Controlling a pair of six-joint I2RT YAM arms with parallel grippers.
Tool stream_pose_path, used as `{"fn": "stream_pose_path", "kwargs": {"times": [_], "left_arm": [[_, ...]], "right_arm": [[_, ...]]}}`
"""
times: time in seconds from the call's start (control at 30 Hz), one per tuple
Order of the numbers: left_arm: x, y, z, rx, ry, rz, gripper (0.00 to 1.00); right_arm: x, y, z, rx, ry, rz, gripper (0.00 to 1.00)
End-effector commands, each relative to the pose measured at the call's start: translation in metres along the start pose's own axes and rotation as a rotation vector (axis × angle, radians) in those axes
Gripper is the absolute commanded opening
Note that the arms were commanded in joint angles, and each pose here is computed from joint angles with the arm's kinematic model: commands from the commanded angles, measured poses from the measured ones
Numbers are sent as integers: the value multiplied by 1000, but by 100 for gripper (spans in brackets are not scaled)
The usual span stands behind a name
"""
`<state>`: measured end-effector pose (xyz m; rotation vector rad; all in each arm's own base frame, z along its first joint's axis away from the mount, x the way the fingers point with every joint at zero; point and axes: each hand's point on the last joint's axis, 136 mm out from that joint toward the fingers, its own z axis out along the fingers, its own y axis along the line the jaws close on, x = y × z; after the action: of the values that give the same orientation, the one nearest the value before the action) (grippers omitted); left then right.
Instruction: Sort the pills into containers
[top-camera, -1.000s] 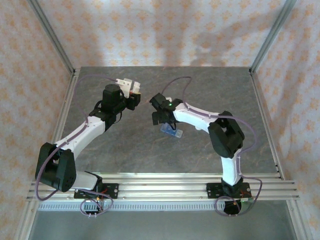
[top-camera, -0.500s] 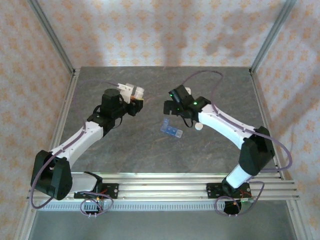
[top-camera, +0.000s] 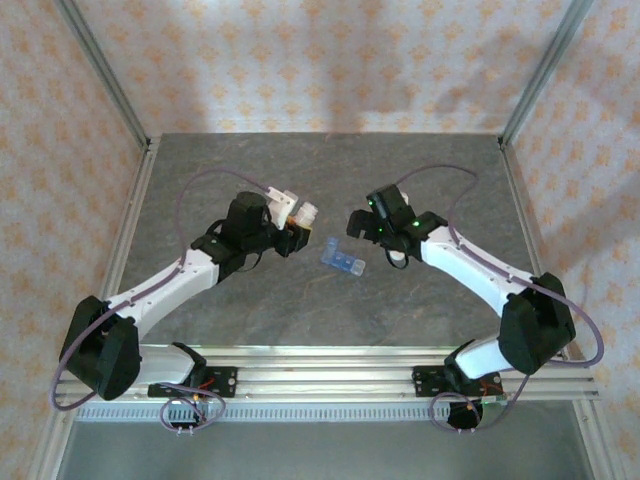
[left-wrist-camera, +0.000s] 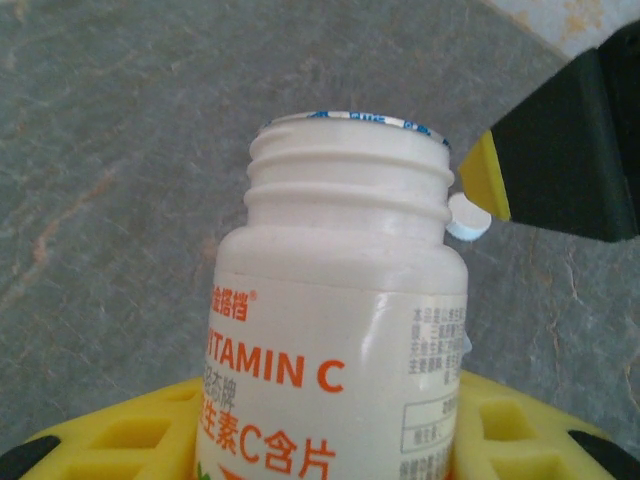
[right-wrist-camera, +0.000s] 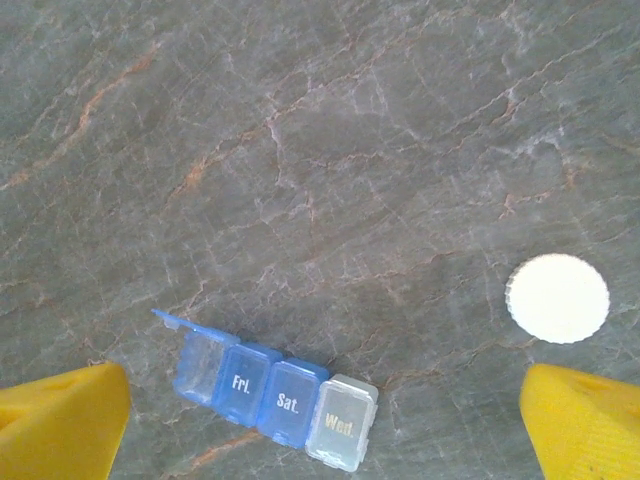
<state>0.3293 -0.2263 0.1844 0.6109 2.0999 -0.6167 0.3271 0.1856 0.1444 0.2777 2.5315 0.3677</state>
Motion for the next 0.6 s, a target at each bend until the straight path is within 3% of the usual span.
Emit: {"fn": "stream_pose_path", "kwargs": {"times": [0.0,0.57], "left_arm": [[24,-8,4,35,79,7,0],[69,-18,27,42,266,-33,0]], "right_arm": [[2,0,3,-23,-1,37,100],[38,-20,36,18,91,-15,100]]}}
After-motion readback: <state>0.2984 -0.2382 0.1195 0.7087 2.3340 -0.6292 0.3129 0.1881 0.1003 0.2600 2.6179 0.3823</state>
